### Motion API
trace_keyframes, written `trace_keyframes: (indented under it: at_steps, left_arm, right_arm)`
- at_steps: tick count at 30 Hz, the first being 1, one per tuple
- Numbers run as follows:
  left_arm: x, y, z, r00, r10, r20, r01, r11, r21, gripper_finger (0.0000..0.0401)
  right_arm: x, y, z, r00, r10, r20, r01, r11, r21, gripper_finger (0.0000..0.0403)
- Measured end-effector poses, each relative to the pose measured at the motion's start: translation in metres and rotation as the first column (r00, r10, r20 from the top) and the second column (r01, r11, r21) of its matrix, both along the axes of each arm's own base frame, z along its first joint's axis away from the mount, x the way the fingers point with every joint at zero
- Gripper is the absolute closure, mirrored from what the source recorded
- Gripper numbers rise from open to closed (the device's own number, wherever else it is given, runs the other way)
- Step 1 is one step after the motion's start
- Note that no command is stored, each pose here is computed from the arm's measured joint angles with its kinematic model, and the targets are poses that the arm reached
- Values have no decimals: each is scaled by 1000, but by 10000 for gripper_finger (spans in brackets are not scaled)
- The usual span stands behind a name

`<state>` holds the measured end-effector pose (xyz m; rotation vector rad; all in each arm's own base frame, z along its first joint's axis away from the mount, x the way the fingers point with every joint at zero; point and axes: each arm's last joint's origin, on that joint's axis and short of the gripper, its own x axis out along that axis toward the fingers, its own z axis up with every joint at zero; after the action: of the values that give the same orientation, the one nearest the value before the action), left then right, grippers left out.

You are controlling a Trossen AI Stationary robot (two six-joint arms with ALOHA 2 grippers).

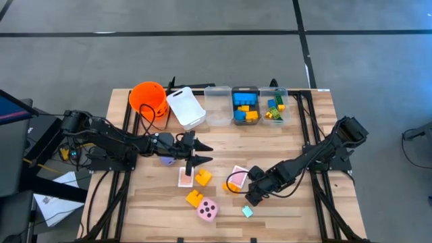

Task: Pick & Place Toys
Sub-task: Put the small red game piece into the right transparent bin

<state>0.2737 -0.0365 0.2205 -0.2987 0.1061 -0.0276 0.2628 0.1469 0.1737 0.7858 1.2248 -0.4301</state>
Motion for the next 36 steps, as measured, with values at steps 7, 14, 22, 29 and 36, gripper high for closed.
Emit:
trace_keyframes:
  at_steps: [7, 14, 22, 29, 36]
  left_arm:
    - [0, 0, 0, 1000, 0, 0, 0, 1000, 0, 203]
    - [0, 0, 0, 1000, 0, 0, 0, 1000, 0, 203]
    - [0, 0, 0, 1000, 0, 0, 0, 1000, 0, 203]
    - [0, 0, 0, 1000, 0, -3, 0, 1000, 0, 203]
    - [0, 0, -2, 1000, 0, -18, 0, 1000, 2, 203]
  right_arm:
    - [3, 1, 1, 999, -21, 45, 22, 1000, -2, 81]
    - [6, 3, 3, 997, 5, 79, -5, 1000, 3, 81]
    - [5, 2, 2, 997, -1, 72, 1, 1000, 1, 81]
    - [1, 0, -5, 1000, -14, -6, 14, 999, -29, 81]
    - [4, 3, -27, 995, 7, -97, -13, 998, -60, 81]
